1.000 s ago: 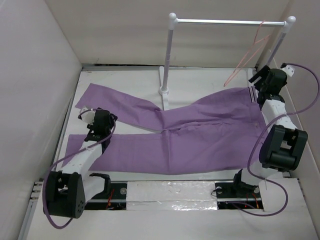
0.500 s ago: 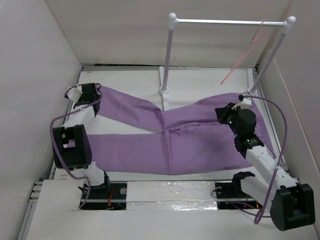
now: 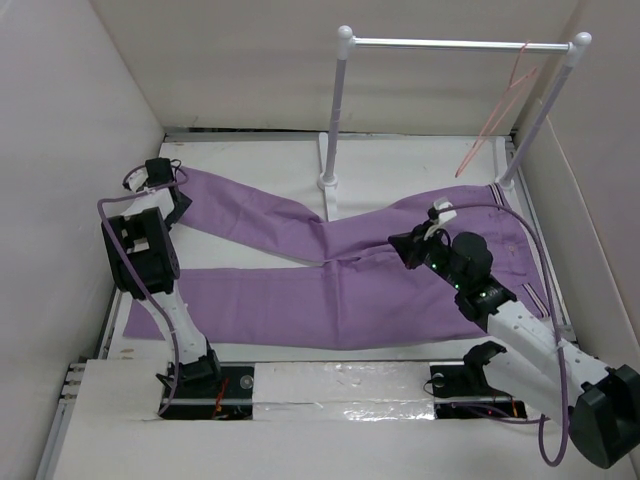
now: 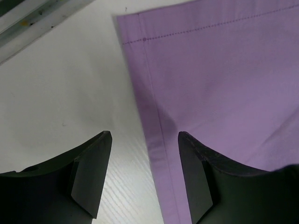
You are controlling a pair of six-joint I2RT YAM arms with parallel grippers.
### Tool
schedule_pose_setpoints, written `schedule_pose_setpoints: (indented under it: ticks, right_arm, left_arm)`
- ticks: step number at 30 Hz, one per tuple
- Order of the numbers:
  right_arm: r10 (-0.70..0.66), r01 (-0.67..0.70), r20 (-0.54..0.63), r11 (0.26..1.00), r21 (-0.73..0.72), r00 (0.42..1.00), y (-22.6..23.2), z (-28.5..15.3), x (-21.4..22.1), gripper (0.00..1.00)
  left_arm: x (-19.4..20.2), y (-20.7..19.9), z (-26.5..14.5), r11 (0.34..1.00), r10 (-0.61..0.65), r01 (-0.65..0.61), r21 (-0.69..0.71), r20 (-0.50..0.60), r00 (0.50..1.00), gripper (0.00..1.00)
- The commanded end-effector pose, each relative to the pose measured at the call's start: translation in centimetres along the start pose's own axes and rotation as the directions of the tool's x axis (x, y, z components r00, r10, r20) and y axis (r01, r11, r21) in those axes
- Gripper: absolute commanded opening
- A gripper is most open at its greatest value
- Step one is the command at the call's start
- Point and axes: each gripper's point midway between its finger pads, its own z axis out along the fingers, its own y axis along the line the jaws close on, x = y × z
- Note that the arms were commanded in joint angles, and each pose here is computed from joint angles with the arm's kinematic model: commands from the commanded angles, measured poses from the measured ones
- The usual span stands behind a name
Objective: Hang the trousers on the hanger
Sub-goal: Flatten out the trousers at the center of the board.
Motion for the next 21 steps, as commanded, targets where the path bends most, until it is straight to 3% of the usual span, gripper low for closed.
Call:
schedule_pose_setpoints:
  ticks: [1,6,13,14,19,21]
  right_arm:
    - [-0.060,0.063,0.054,0.997,-0.054,0.997,1.7,0.9,-1.0,0.08]
    - [-0.081,0.081,0.012,0.993,-0.081,0.997,3.0,1.5,0.0,0.08]
    - [-0.111,0.113,0.052,0.993,-0.036,0.992,3.4,0.6,-1.4,0.10]
    - [-0.110,0.111,0.056,0.994,-0.019,0.992,3.1,0.6,-1.5,0.10]
    - [-0.108,0.109,0.074,0.994,-0.001,0.991,2.9,0.2,-1.9,0.10]
    - [-0.104,0.101,0.081,0.994,0.034,0.991,2.2,0.2,-1.9,0.10]
  left_arm:
    - [-0.8,-1.3,-0.2,0.998,0.058,-0.058,0.035,-0.011,0.998,0.57]
    - [-0.3,-1.4,1.0,0.998,0.059,-0.058,0.024,-0.022,0.998,0.55]
    - [0.2,-1.3,2.8,0.997,0.074,-0.074,-0.002,-0.034,0.997,0.48]
    - [0.6,-1.2,3.2,0.997,0.079,-0.079,-0.007,-0.042,0.996,0.36]
    - [0.3,-1.4,3.4,0.997,0.082,-0.082,-0.005,-0.031,0.996,0.00]
    - [0.1,-1.2,3.1,0.997,0.075,-0.076,-0.014,-0.022,0.997,0.00]
